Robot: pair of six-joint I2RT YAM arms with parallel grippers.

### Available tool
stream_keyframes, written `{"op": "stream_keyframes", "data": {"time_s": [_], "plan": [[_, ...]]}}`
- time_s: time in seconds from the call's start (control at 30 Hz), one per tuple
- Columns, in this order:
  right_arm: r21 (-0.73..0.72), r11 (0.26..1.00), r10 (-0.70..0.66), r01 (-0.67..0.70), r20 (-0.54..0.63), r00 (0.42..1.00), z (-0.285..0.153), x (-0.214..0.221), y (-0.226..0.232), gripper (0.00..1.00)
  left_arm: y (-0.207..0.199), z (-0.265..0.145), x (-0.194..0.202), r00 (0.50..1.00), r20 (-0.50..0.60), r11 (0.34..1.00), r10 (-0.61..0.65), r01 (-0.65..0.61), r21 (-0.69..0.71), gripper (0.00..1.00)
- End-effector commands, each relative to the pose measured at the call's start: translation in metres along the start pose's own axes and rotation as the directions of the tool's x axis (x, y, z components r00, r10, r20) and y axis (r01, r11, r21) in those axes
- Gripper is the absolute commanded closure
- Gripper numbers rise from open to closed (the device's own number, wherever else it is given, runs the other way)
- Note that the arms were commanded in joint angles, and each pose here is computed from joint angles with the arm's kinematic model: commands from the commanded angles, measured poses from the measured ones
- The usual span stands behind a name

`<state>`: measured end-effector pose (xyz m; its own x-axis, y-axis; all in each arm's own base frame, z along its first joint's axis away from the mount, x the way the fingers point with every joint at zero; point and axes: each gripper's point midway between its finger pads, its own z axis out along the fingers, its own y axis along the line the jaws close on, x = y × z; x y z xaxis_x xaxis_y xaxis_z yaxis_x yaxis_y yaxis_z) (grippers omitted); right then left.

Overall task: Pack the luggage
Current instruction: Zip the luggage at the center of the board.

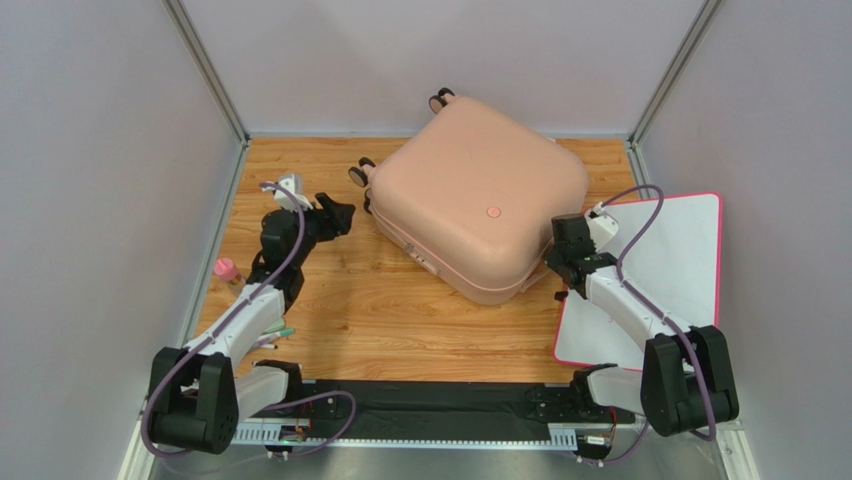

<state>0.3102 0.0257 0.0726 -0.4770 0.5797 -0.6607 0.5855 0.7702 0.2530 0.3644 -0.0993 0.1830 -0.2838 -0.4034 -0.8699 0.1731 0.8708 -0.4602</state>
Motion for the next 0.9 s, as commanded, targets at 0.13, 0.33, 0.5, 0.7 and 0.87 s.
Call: {"op": "stream_keyframes", "data": {"time_s": [0.13,0.33,0.5,0.7,0.87], "plan": [[0.164,0.983,-0.081,0.087,-0.044,0.996,0.008,0.010,-0.050,1.00,-0.017,0.043,-0.045,0.966,0.043,0.966,-0.257,0.255,0.045,0.10],[0.172,0.981,-0.083,0.091,-0.051,0.995,0.012,0.005,-0.053,1.00,-0.029,0.090,-0.059,0.950,0.009,0.944,-0.311,0.308,0.118,0.04],[0.174,0.982,-0.064,0.075,-0.066,0.996,0.019,-0.001,-0.055,1.00,-0.035,0.105,-0.074,0.948,0.053,0.934,-0.315,0.300,0.196,0.02],[0.167,0.984,-0.054,0.070,-0.094,0.994,0.034,-0.012,-0.049,1.00,-0.034,0.137,-0.075,0.958,0.017,0.940,-0.287,0.278,0.199,0.00],[0.155,0.984,-0.061,0.084,-0.144,0.988,0.051,-0.014,-0.038,1.00,-0.040,0.156,-0.081,0.961,-0.006,0.934,-0.278,0.272,0.233,0.00]]}}
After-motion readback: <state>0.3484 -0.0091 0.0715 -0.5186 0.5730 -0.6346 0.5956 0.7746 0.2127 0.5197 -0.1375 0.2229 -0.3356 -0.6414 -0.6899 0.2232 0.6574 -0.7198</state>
